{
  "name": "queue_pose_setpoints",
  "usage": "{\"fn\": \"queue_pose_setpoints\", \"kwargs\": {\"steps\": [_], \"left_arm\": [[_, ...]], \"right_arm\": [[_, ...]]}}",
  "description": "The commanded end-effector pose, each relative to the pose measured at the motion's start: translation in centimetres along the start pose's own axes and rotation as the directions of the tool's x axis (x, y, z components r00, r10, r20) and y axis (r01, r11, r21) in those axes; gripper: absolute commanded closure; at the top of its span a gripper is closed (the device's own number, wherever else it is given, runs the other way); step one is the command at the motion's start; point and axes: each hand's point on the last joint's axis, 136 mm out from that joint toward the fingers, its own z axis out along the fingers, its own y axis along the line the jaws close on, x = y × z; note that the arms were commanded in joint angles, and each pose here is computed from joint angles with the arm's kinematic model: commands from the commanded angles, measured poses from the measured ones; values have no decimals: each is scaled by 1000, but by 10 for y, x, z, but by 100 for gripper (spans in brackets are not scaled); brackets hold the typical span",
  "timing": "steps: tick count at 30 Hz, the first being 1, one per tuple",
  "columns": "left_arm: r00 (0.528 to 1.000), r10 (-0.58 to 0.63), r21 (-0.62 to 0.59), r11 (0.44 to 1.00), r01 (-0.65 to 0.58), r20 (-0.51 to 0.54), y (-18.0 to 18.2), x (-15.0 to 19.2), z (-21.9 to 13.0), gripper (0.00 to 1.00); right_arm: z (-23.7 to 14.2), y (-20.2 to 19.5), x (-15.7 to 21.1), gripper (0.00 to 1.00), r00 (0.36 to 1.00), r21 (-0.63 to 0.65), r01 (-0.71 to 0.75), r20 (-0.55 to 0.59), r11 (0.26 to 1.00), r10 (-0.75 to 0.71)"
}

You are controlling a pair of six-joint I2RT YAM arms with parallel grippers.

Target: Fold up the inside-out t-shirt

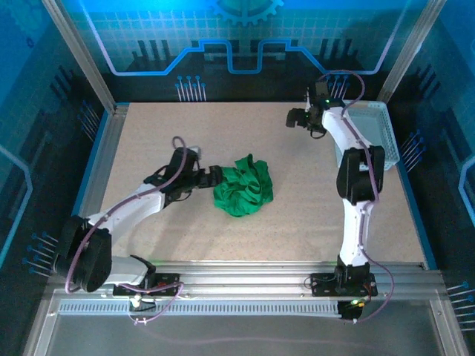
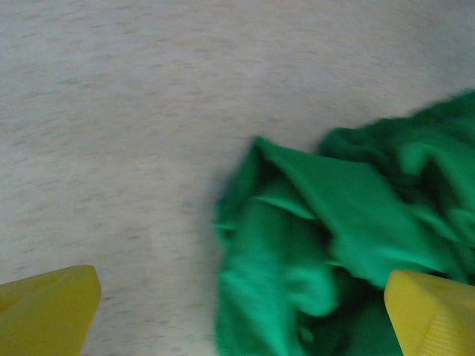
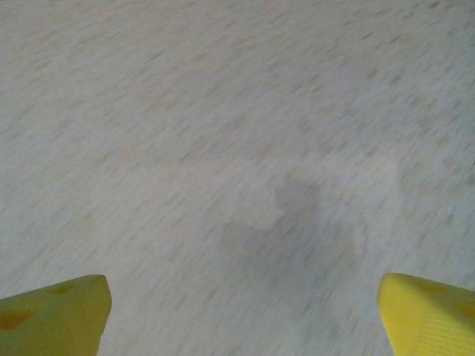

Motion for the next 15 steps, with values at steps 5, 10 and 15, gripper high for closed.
{"fn": "queue_pose_setpoints", "kwargs": {"steps": [5,10,15], "left_arm": [[986,163,93,983,-158,-46,-70,1,15,1],[986,156,91,984,-150,-62,-87,-15,28,2],[986,139,71,989,-132,-95,-95,-24,51,8]], "right_arm": [[-96,65,57,7,993,-185,77,104,980,-58],[-117,81,130,12,985,-256,149,121,955,-121],[-134,112,207,17,943,-300,330,151,895,-297]]}}
